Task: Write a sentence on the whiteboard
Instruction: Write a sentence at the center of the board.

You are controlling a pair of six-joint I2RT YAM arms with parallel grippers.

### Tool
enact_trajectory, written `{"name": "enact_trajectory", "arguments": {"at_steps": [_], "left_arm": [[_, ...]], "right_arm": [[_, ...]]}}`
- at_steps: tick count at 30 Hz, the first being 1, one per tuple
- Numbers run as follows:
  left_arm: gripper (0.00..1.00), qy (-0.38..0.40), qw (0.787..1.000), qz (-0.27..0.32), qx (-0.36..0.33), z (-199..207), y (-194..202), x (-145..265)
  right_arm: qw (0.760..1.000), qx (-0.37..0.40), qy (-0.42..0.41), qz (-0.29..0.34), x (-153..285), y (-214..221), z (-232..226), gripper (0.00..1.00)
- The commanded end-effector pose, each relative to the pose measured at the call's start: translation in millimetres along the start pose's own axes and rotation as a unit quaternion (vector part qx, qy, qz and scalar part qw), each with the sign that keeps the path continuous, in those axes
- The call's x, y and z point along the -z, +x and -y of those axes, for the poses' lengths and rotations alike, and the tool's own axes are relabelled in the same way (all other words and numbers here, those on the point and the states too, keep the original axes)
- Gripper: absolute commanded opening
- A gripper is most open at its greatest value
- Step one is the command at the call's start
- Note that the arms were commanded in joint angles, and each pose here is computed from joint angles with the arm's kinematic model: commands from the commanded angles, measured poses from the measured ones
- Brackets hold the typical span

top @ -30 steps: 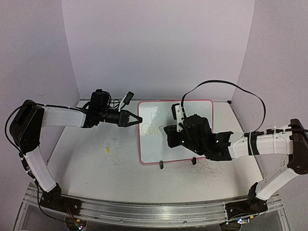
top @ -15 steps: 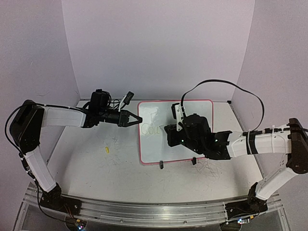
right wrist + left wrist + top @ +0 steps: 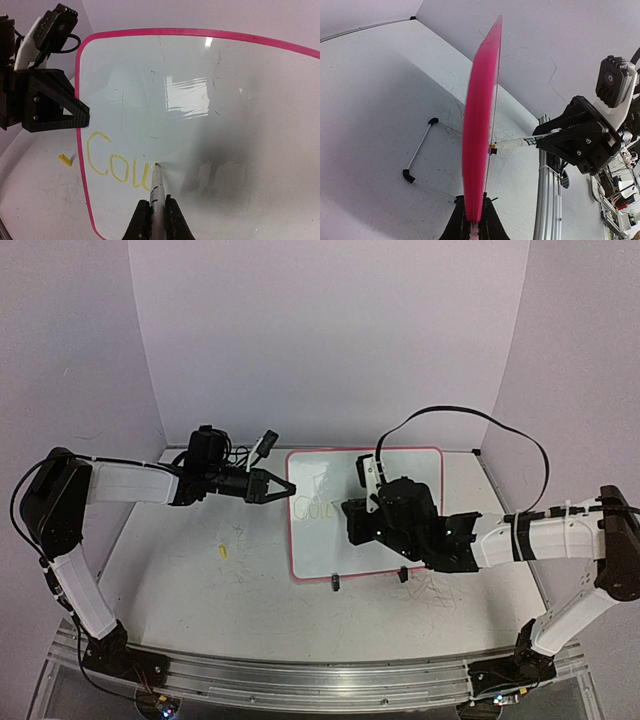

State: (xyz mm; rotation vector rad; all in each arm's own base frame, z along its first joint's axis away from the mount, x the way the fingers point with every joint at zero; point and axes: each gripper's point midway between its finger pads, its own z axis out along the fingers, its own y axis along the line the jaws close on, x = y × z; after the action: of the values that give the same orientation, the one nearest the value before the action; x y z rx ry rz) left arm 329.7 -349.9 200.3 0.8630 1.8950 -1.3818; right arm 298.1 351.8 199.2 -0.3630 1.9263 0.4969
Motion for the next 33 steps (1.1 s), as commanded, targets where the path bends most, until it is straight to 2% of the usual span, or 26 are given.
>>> {"name": "enact_trajectory", "arguments": {"at_steps": [1, 33], "left_arm": [[0.0, -0.009, 0.999, 0.021, -0.034, 8.0, -15.1, 5.4], [0.0, -0.01, 0.999, 0.02, -0.033, 7.6, -14.3, 5.0]], "right_arm": [[1.0, -0.014, 0.014, 0.015, 1.6, -12.2, 5.1, 0.0], [0.999, -0.033, 0.007, -0.034, 7.6, 31.1, 12.5, 0.0]]}}
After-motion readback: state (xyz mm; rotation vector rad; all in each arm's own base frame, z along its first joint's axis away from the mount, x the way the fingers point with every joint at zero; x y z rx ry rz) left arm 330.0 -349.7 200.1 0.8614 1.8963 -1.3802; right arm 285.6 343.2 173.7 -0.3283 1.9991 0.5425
